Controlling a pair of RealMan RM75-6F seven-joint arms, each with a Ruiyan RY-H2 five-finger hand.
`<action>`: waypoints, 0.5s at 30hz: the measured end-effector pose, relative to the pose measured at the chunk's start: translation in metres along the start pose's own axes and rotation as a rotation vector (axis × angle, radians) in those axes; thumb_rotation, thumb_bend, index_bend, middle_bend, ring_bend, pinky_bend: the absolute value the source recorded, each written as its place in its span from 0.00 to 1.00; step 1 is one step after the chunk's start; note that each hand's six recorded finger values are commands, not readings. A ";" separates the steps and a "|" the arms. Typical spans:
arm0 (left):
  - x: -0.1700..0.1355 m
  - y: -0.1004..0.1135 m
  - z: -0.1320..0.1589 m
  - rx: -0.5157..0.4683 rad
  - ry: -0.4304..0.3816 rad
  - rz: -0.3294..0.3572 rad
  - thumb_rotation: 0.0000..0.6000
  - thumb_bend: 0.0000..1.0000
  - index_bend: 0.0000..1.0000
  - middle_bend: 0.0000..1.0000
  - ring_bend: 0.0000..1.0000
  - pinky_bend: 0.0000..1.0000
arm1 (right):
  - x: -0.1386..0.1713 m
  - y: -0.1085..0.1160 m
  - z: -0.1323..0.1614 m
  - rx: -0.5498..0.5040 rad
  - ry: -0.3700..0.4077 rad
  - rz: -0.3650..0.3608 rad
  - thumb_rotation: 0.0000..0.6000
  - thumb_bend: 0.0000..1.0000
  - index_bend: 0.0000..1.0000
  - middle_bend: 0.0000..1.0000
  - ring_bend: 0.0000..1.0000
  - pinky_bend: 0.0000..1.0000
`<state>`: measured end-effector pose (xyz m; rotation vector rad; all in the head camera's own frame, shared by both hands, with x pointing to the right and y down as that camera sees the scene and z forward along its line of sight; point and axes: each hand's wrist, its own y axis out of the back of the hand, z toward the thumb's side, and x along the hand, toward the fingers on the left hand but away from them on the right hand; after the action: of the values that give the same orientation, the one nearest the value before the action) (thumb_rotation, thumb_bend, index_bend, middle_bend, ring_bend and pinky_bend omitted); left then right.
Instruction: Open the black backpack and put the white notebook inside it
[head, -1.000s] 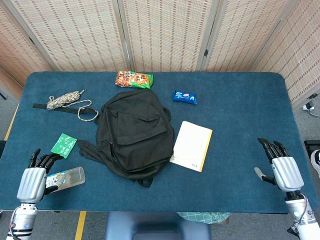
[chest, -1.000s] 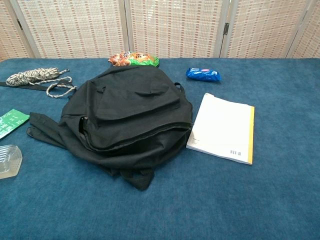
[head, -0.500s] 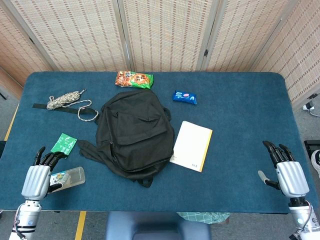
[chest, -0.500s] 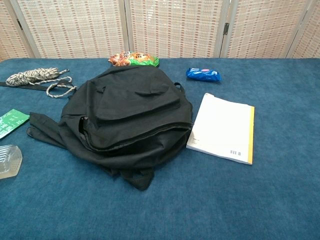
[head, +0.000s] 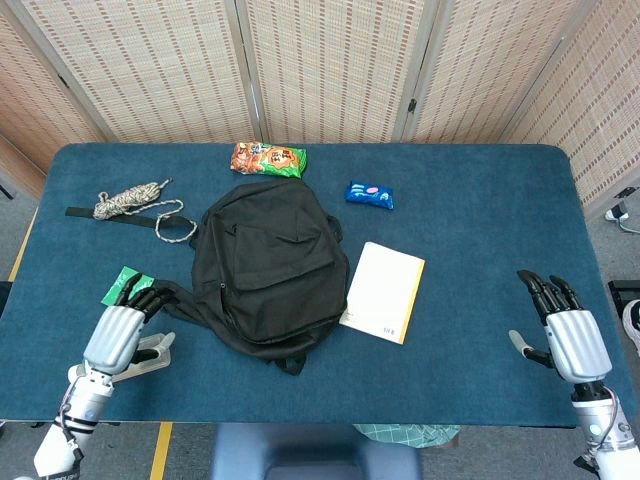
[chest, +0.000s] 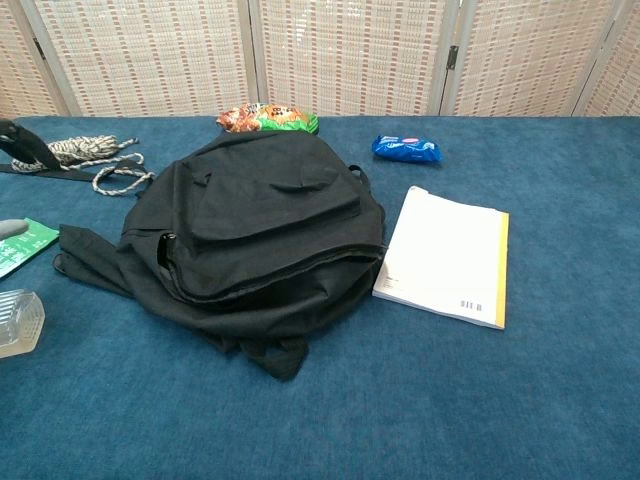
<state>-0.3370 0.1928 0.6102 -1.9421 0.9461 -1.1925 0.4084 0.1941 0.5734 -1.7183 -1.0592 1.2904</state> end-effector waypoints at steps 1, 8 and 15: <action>0.005 -0.003 0.004 -0.006 -0.018 -0.020 1.00 0.35 0.35 0.29 0.25 0.00 | 0.000 0.000 0.000 0.000 -0.003 0.001 1.00 0.32 0.00 0.14 0.20 0.12; 0.043 -0.030 0.049 -0.044 -0.164 -0.174 1.00 0.33 0.34 0.29 0.24 0.00 | 0.000 0.000 -0.003 0.001 -0.017 0.007 1.00 0.32 0.00 0.14 0.20 0.11; 0.068 -0.065 0.094 -0.077 -0.237 -0.276 1.00 0.32 0.33 0.28 0.24 0.00 | 0.001 -0.001 -0.006 0.004 -0.025 0.013 1.00 0.32 0.00 0.14 0.19 0.12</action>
<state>-0.2132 0.1848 0.6590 -2.2719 0.6236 -1.0535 0.4139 0.1949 0.5759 -1.7128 -1.0604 1.3240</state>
